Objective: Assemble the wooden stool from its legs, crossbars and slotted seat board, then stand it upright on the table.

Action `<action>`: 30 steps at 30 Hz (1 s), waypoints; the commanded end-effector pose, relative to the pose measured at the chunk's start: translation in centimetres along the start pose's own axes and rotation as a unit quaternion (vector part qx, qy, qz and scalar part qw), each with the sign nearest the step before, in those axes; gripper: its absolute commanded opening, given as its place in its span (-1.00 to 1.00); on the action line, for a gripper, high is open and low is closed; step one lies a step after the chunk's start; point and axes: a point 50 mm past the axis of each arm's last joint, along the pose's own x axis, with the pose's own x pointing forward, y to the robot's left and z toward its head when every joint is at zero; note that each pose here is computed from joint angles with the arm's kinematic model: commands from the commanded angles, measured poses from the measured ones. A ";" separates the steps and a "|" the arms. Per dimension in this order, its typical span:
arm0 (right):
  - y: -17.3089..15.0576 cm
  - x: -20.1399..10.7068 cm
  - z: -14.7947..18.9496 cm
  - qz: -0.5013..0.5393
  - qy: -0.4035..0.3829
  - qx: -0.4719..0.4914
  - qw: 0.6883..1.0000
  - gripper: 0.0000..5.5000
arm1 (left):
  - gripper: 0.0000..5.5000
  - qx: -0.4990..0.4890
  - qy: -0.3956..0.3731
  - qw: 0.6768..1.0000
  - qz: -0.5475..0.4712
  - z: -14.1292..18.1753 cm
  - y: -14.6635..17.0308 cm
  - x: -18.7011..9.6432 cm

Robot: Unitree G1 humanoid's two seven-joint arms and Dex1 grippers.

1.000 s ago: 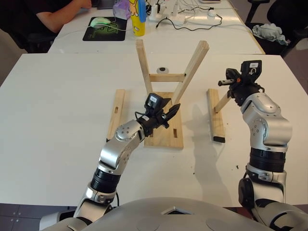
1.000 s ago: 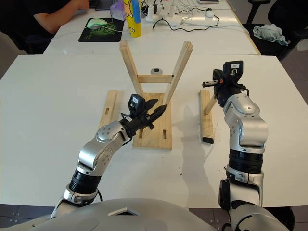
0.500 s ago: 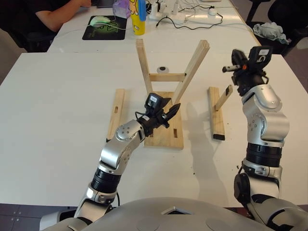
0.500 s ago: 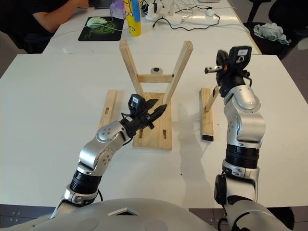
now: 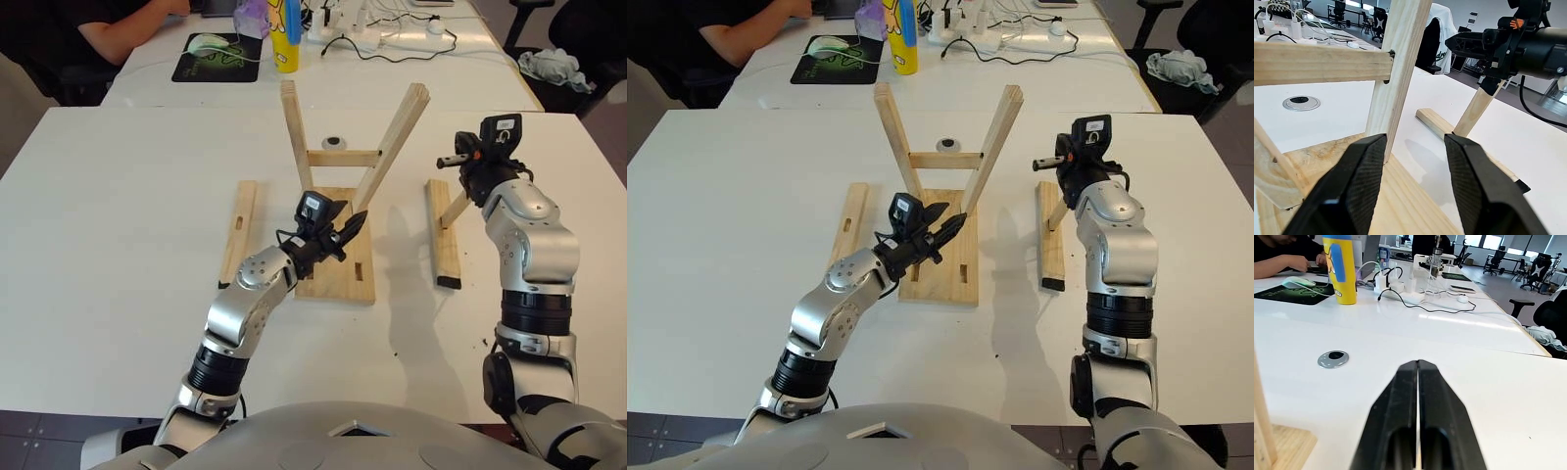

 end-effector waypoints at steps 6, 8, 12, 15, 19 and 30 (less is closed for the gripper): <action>0.6 -0.1 -3.9 0.010 0.070 0.040 0.997 -1.00 | -0.21 0.001 -0.001 1.000 -0.015 -0.1 -0.6 0.9; -0.2 -0.1 -1.2 0.001 -0.021 0.037 0.999 -1.00 | -0.21 0.001 -0.003 1.000 -0.012 -0.2 -0.6 0.8; -2.1 -1.0 1.9 0.007 -0.139 0.010 0.990 -1.00 | -0.21 -0.002 -0.004 1.000 0.001 -0.5 -0.4 0.6; -4.0 -1.7 2.3 -0.023 -0.156 -0.026 0.987 -1.00 | -0.21 -0.006 -0.003 1.000 0.007 -0.8 -0.5 0.5; -8.2 -2.8 1.4 -0.092 -0.114 -0.079 0.986 -1.00 | -0.21 -0.013 -0.008 1.000 0.024 -1.0 -0.5 0.2; -6.6 -7.4 -5.7 0.181 0.145 -0.002 0.973 -0.61 | -0.21 -0.050 -0.032 0.994 0.095 -1.8 -1.4 -0.6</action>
